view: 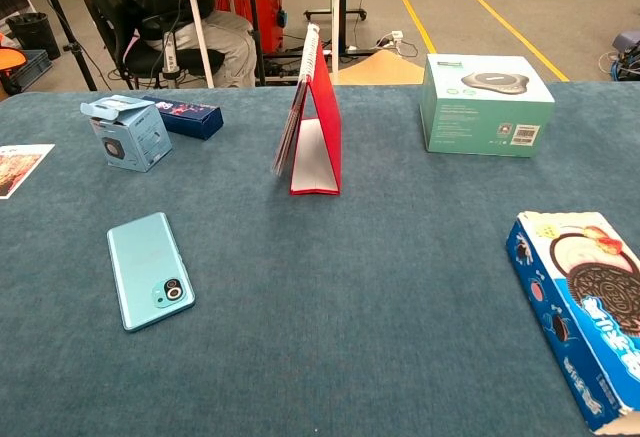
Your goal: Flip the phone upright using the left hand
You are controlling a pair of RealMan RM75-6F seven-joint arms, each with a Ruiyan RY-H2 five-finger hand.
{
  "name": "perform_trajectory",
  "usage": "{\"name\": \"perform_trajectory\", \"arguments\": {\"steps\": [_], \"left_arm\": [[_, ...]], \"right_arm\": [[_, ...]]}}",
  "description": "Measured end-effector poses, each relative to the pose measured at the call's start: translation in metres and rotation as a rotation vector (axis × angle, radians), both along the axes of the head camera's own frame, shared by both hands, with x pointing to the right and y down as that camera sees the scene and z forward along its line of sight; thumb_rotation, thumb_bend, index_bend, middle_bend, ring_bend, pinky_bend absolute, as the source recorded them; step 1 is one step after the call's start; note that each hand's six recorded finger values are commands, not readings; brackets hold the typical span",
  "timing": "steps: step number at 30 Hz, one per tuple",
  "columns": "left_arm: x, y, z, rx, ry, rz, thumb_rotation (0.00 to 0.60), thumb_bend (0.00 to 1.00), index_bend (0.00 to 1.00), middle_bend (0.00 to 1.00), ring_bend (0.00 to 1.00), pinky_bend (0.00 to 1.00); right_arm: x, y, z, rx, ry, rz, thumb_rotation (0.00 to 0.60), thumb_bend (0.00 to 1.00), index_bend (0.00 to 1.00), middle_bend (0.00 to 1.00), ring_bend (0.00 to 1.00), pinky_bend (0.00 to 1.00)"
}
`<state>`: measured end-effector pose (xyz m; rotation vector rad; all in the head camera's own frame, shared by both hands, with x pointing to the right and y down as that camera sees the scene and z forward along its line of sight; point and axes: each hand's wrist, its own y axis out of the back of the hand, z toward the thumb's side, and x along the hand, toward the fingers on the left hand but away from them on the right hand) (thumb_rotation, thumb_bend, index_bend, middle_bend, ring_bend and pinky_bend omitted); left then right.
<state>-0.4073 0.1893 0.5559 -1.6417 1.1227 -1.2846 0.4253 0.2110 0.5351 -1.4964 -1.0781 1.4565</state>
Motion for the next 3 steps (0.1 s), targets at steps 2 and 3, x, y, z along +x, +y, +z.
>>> {"name": "perform_trajectory", "arguments": {"steps": [2,3], "left_arm": [[-0.0046,0.0044,-0.0068,-0.026,-0.055,-0.011,0.6,0.0,0.0,0.0,0.0,0.0],[-0.0065,0.0061,-0.0074,-0.038,-0.067,-0.018,0.6,0.0,0.0,0.0,0.0,0.0]], "right_arm": [[0.0004,-0.0003,-0.0007,0.002,0.0,0.003,0.6,0.0,0.04,0.0,0.0,0.0],[0.0007,-0.0005,-0.0011,0.004,0.001,0.003,0.6,0.0,0.04,0.0,0.0,0.0]]}}
